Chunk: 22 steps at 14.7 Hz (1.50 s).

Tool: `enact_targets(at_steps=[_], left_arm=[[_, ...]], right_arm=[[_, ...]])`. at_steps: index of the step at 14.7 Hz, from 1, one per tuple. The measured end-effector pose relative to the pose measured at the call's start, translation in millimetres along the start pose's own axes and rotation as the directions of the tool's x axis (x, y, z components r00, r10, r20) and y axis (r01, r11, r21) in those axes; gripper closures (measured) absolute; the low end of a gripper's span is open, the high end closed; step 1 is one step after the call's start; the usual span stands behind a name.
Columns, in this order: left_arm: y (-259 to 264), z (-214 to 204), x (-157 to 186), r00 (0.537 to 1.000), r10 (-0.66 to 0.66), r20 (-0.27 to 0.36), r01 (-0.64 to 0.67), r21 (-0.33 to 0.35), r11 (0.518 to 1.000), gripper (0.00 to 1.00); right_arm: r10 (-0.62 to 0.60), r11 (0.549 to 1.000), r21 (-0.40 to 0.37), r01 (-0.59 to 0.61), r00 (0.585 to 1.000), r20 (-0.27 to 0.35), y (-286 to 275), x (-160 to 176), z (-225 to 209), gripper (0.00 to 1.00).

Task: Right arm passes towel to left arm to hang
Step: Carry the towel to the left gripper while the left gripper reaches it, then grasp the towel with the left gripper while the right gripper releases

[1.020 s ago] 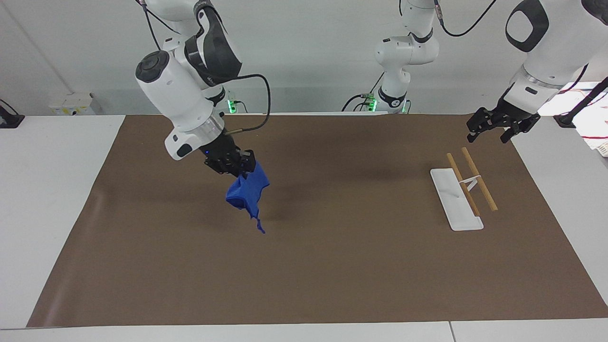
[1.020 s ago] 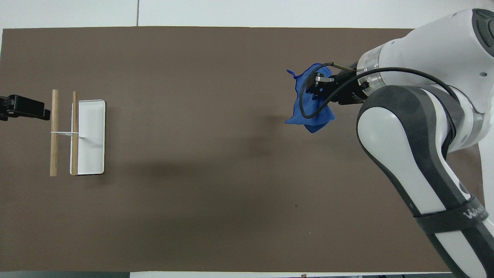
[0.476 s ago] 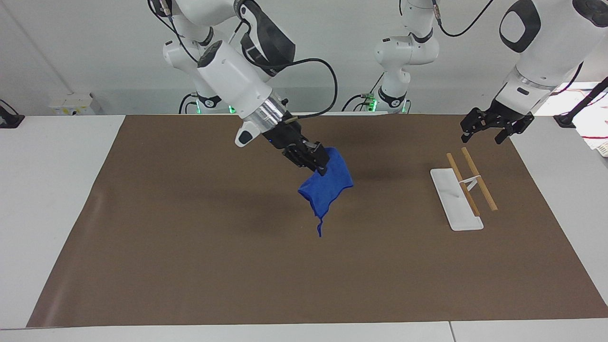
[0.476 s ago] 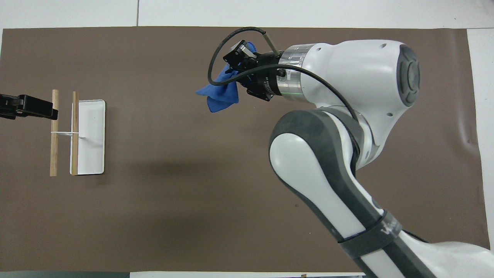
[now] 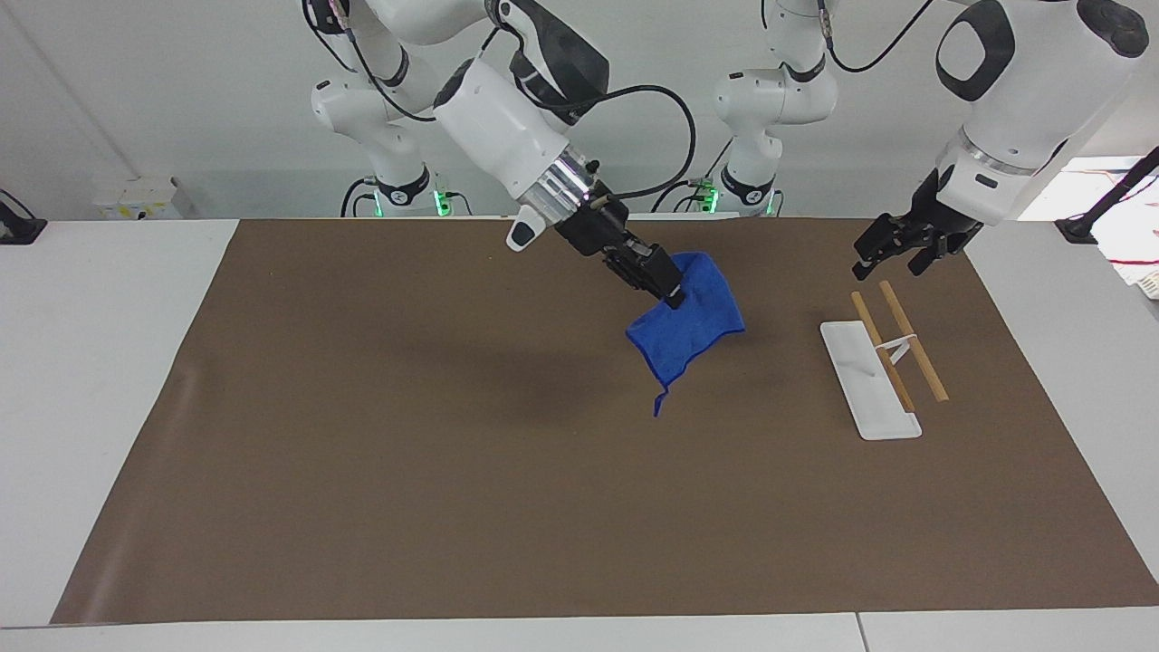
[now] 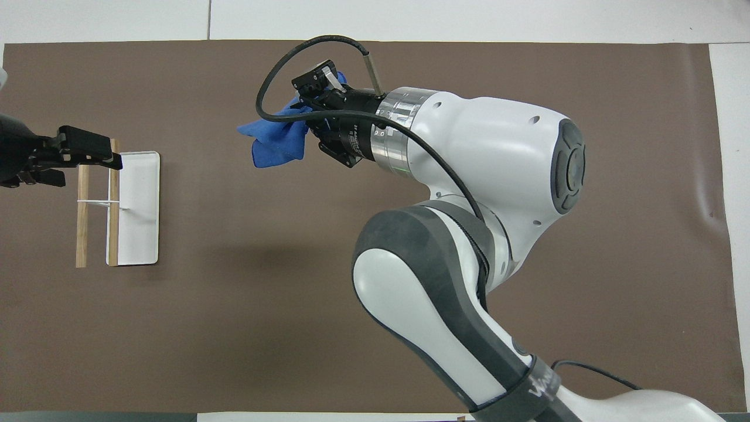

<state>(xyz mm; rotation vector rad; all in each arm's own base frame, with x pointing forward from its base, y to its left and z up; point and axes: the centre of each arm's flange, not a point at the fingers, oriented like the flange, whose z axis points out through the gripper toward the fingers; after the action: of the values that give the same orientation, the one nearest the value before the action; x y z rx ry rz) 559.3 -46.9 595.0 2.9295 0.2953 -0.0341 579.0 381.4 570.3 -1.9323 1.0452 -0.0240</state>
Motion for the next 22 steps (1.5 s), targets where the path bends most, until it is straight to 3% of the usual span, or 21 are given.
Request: enact_targets(at_steps=[4,8,10,12,18,21,22], left_arm=[[21.1,12.4,-0.5,0.952,-0.302,0.056,0.307,-0.139,0.942,0.0],[49.5,32.3,2.4,0.812,-0.554,0.182,0.583,-0.251,0.773,0.0],[71.1,44.6,6.5,0.732,-0.635,0.248,0.681,-0.282,0.676,0.0],[90.5,57.1,8.2,0.683,-0.671,0.288,0.73,-0.288,0.619,0.0],[109.7,66.5,2.1,0.666,-0.678,0.312,0.746,-0.275,0.607,0.0],[110.1,66.1,2.7,0.665,-0.68,0.309,0.747,-0.281,0.602,0.12],[110.0,65.7,3.1,0.661,-0.685,0.308,0.751,-0.283,0.597,0.26]], right_arm=[[0.012,1.0,0.013,-0.012,1.0,0.005,0.6,-11.9,3.6,0.85],[-0.001,1.0,0.004,0.001,1.0,0.021,4.7,-26.5,11.3,0.85],[-0.007,1.0,-0.001,0.007,1.0,0.029,7.6,-34.4,16.4,0.85],[-0.01,1.0,-0.011,0.011,0.999,0.036,11.2,-38.8,22.2,0.85],[-0.008,1.0,-0.018,0.008,0.999,0.035,14.6,-37.3,27.9,0.85],[-0.007,1.0,-0.017,0.007,0.999,0.032,14.2,-35.5,27.3,0.85],[-0.007,1.0,-0.017,0.007,0.999,0.032,14.2,-35.4,27.3,0.85]])
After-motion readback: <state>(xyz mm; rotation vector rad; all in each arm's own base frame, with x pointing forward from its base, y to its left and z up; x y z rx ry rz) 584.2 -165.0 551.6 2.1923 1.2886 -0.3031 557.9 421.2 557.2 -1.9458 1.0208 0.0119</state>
